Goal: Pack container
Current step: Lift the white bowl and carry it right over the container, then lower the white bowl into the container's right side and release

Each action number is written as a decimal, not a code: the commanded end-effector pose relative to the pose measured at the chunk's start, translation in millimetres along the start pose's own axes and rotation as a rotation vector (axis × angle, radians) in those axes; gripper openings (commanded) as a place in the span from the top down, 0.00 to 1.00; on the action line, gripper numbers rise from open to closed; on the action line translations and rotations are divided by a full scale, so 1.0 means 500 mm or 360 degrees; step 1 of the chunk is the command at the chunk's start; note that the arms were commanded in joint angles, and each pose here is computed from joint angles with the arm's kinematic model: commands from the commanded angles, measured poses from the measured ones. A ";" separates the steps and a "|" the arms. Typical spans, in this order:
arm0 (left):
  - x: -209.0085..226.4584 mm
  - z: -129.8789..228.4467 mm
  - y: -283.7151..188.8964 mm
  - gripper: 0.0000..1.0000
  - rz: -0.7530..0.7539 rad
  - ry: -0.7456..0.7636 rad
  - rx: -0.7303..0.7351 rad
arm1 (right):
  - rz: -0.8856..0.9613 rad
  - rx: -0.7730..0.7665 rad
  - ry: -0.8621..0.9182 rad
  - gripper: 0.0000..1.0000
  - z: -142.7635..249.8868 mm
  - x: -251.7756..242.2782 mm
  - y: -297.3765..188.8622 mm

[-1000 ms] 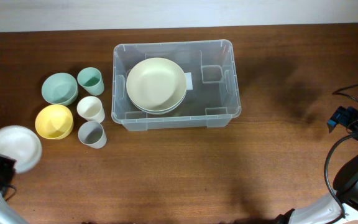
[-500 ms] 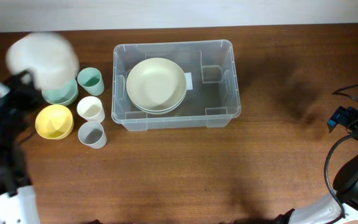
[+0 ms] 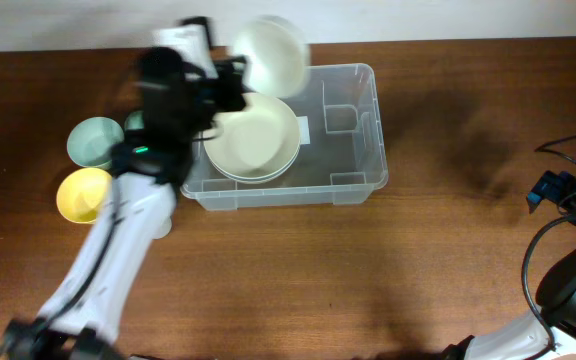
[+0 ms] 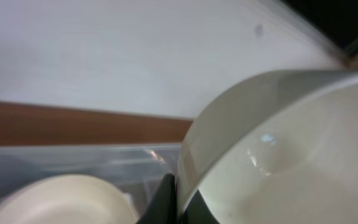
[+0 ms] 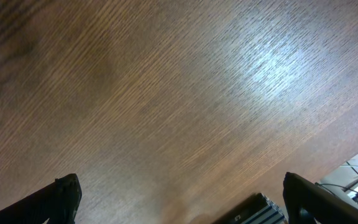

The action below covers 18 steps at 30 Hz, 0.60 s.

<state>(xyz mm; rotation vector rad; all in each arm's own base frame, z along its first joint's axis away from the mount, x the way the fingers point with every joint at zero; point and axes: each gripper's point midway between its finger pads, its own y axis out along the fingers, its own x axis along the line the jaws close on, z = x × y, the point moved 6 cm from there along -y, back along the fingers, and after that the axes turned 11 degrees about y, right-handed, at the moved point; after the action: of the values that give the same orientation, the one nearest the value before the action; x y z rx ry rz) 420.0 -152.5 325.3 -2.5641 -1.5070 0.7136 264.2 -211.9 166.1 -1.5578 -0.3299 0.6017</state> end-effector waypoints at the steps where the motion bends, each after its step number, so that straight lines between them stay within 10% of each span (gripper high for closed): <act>1: -0.049 0.021 0.049 0.99 0.0064 0.0058 0.0032 | -0.0004 -0.0050 0.0021 0.01 -0.004 -0.007 -0.017; 18: -0.100 0.181 0.170 0.98 -0.0277 0.0547 0.0277 | -0.0004 -0.0049 0.0021 0.01 -0.004 -0.007 -0.017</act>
<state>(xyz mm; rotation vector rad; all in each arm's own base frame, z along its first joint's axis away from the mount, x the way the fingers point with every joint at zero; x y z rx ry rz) 418.7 -255.2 245.8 -2.3297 -1.4107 0.4303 264.2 -211.9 166.1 -1.5581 -0.3294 0.6016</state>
